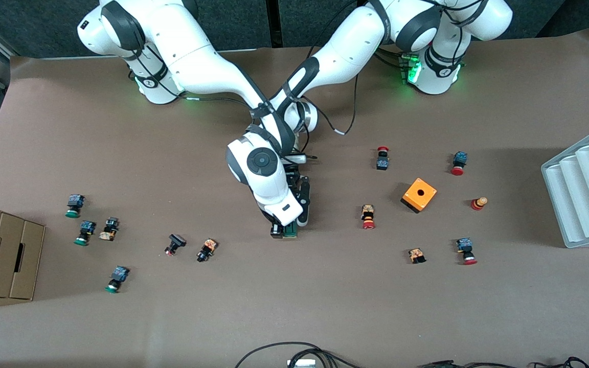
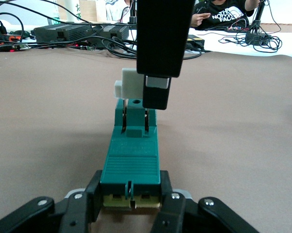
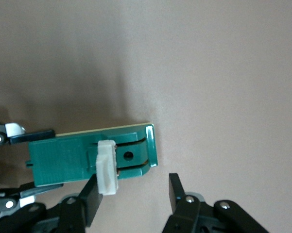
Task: Close load switch with both arms
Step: 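Lift the white handle upward with the right gripper, raising the blade, then swing the handle over and press the blade into the contacts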
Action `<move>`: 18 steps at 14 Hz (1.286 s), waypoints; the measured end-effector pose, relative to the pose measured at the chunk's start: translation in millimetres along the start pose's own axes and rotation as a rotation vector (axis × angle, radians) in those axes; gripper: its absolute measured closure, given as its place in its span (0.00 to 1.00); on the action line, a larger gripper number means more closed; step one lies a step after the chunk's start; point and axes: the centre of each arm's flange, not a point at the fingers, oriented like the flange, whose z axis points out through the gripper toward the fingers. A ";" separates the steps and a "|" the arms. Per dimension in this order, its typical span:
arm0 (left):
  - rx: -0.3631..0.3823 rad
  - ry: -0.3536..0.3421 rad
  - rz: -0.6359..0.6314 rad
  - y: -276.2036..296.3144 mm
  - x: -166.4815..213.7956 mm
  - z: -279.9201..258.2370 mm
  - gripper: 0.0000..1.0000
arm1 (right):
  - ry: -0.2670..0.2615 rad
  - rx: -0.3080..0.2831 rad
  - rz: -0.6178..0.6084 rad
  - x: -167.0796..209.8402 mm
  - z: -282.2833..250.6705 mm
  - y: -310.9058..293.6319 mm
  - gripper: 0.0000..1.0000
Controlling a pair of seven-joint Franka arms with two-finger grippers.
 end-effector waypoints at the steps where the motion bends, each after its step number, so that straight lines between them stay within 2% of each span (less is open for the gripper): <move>1: 0.000 0.000 0.000 0.0 0.0 0.0 0.52 | 0.002 -0.001 -0.002 1.2 -0.6 -0.6 0.37; 4: 0.000 0.000 0.000 0.0 0.0 0.0 0.52 | 0.004 -0.003 -0.005 3.5 -1.6 -1.8 0.38; 5: 0.000 0.000 0.000 0.0 0.0 0.0 0.52 | 0.004 -0.003 -0.005 3.7 -1.6 -2.0 0.43; 6: 0.000 0.000 0.000 0.0 0.0 0.0 0.52 | 0.004 -0.003 -0.006 3.8 -1.6 -2.2 0.43; 8: 0.000 0.000 0.000 0.0 0.0 0.0 0.52 | 0.005 -0.002 -0.008 5.1 -1.6 -3.5 0.52; 9: 0.000 0.000 0.000 0.0 0.0 0.0 0.52 | 0.005 -0.003 -0.009 5.3 -1.7 -3.8 0.52; 10: 0.000 0.000 0.000 0.0 0.0 0.0 0.52 | 0.005 -0.003 -0.010 5.6 -1.7 -4.0 0.57; 18: 0.000 0.000 0.000 0.0 0.0 0.0 0.52 | 0.040 -0.031 0.027 19.0 -20.0 3.3 0.59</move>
